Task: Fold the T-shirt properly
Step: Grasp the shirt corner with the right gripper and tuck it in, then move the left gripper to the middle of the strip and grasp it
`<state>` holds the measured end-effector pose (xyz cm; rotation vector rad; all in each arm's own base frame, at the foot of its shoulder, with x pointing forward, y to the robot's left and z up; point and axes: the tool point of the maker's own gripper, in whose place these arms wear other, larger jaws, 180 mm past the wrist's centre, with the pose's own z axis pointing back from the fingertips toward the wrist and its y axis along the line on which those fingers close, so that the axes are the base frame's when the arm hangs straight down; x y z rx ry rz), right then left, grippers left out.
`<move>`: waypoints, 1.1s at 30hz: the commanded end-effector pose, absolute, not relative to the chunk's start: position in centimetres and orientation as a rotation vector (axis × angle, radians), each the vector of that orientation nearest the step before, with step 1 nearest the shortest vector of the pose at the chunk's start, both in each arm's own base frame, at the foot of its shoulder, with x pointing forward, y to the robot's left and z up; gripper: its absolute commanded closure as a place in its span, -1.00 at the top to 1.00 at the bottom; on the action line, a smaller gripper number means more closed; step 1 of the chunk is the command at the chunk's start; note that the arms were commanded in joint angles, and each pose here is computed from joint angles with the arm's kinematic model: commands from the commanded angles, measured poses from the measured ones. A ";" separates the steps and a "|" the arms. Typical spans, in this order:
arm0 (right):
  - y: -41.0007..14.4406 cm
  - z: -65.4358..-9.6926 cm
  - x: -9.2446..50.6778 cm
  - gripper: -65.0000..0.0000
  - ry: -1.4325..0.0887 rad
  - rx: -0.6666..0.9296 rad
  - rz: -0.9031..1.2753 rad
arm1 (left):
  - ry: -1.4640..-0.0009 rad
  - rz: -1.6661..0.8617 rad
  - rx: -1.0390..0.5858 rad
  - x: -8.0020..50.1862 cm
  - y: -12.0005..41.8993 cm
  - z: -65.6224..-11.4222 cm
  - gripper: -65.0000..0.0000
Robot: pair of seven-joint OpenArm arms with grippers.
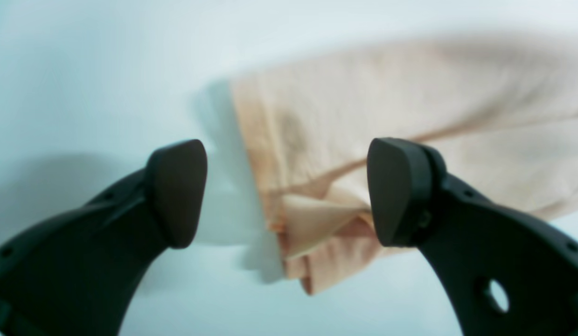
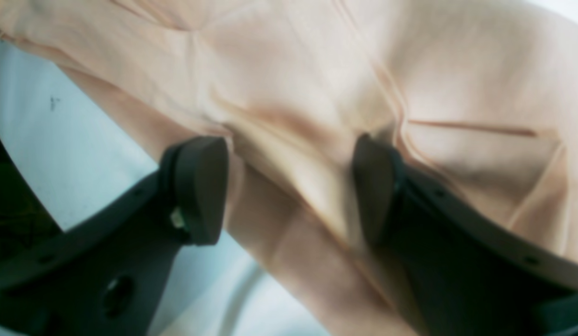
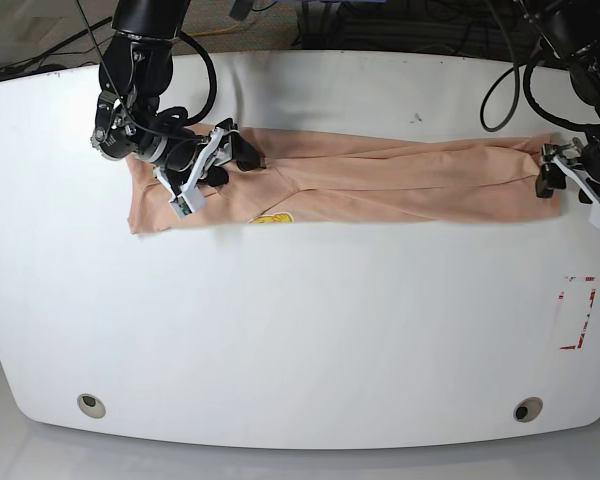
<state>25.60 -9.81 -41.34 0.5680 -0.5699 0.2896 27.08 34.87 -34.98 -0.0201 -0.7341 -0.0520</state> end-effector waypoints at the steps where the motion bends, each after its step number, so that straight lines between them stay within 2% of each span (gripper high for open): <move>1: -11.0 -42.0 25.0 0.25 -0.522 0.517 0.301 | -0.746 -0.008 -0.004 27.3 36.6 -34.3 0.55; 12: -10.8 -42.0 25.0 0.25 -0.522 0.522 0.298 | -0.654 0.084 -0.104 25.8 36.4 -38.7 0.56; 19: -10.7 -42.0 25.0 0.24 -0.522 0.524 0.298 | -0.609 0.035 -0.163 26.0 33.4 -40.5 0.56; 24: -10.7 -42.0 25.0 0.16 -0.524 0.525 0.298 | -0.600 0.035 -0.187 25.9 32.3 -41.1 0.50; 26: -10.7 -42.0 25.0 0.14 -0.525 0.526 0.297 | -0.600 0.040 -0.202 25.9 31.6 -41.4 0.26; 28: -10.7 -42.0 25.0 0.14 -0.525 0.526 0.297 | -0.602 0.038 -0.207 26.0 31.3 -41.5 -0.08; 30: -10.7 -42.0 25.0 0.14 -0.525 0.526 0.297 | -0.595 0.021 -0.211 26.1 30.8 -41.6 -0.69; 31: -10.7 -42.0 25.0 0.14 -0.525 0.526 0.297 | -0.588 0.006 -0.216 26.1 30.4 -41.7 -0.93; 33: -10.6 -42.0 25.0 0.14 -0.525 0.528 0.297 | -0.580 -0.024 -0.223 26.3 29.6 -41.8 -1.00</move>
